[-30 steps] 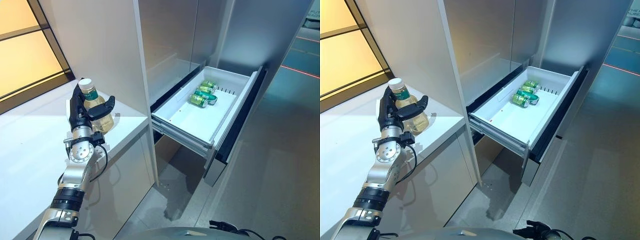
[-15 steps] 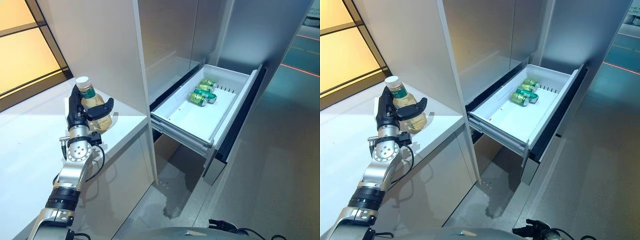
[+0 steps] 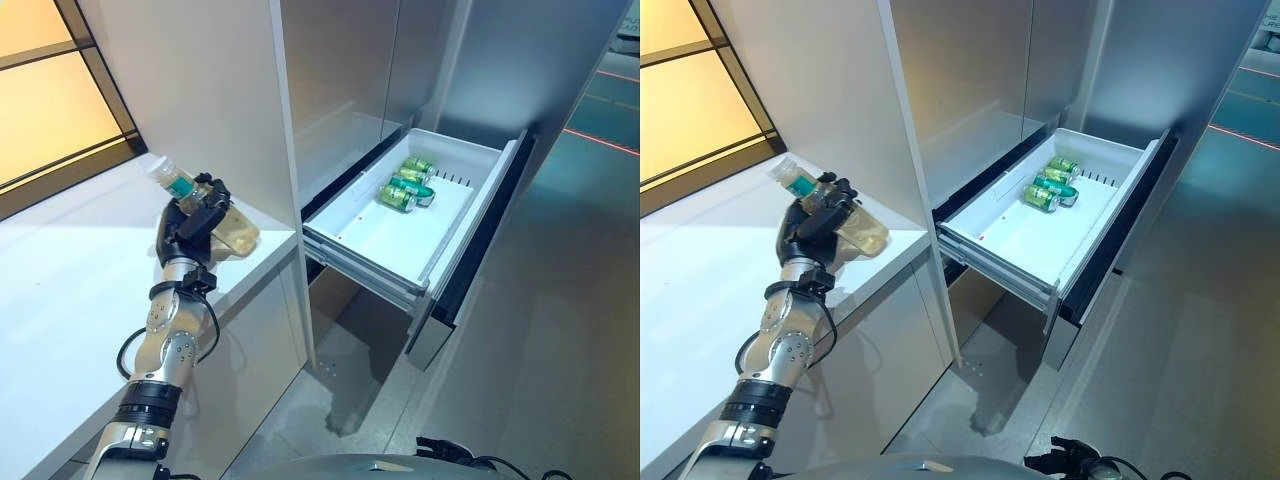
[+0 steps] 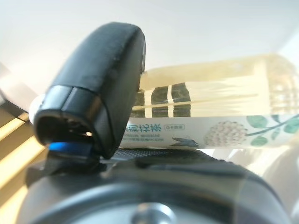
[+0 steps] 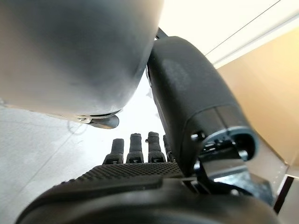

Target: Put drinks into fridge and close the fridge

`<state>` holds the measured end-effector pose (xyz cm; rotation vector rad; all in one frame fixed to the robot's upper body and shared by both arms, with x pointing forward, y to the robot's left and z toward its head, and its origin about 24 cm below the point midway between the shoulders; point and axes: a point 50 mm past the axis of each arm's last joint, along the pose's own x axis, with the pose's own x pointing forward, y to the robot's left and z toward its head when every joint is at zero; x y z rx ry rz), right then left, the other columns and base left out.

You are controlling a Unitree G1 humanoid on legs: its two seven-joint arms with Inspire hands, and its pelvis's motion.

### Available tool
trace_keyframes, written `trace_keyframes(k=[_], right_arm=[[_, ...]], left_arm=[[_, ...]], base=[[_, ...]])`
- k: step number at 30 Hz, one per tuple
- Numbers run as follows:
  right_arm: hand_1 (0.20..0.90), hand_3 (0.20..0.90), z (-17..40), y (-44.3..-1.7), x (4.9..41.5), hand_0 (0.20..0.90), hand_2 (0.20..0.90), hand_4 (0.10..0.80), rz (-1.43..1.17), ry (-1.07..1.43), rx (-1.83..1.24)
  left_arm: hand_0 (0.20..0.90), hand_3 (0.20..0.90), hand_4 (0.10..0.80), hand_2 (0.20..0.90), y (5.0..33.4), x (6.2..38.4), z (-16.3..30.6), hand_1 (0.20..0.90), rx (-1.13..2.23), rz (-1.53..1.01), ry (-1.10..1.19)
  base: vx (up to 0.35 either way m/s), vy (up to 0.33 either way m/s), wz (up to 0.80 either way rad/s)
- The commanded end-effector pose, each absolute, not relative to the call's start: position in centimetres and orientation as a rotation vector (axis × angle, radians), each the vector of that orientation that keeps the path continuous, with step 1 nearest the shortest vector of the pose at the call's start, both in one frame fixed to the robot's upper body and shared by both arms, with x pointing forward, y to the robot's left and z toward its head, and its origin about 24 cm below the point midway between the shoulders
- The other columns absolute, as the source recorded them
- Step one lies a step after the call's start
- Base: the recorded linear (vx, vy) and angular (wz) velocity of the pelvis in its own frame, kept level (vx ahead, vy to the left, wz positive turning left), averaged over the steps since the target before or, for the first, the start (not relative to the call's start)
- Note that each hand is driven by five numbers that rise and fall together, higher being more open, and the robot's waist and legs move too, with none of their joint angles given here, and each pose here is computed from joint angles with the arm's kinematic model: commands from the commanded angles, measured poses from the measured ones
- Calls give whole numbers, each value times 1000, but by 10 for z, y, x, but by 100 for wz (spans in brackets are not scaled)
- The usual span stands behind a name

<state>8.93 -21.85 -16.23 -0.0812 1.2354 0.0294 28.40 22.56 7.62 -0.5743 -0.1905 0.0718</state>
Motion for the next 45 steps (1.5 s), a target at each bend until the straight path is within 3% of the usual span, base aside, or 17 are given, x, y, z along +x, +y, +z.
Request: trace_keyframes(k=[1,8,12,18,26,35,45], right_arm=[[900,900,-144,-203,137,900,900,800,152,999,-21],[900,900,-80,-150,189,900,900,800,495,605,118],[900,900,-3,-143,226,900,900,800,640,239,91],[900,900,86,-145,250,900,900,800,767,-81,38],[900,900,128,-134,251,900,900,800,908,-234,48],[900,900,141,-114,248,900,900,800,1128,-210,54],[900,900,155,-122,255,900,900,800,1222,-162,-304]], left_arm=[[300,200,100,300,198,280,176,300,-511,-310,-707],[300,200,100,300,167,252,223,300,-292,-703,-924],[300,200,100,300,150,242,222,300,-212,-865,-906],[300,200,100,300,139,243,201,300,-176,-937,-796],[300,200,100,300,119,249,173,300,-232,-986,-612],[300,200,100,300,108,259,161,300,-224,-940,-529],[300,200,100,300,118,269,162,300,-171,-861,-538]], base=[[0,0,0],[-10,-35,-3],[-37,-24,0],[-21,8,-6],[-12,-1,-7],[0,0,0],[0,0,0]])
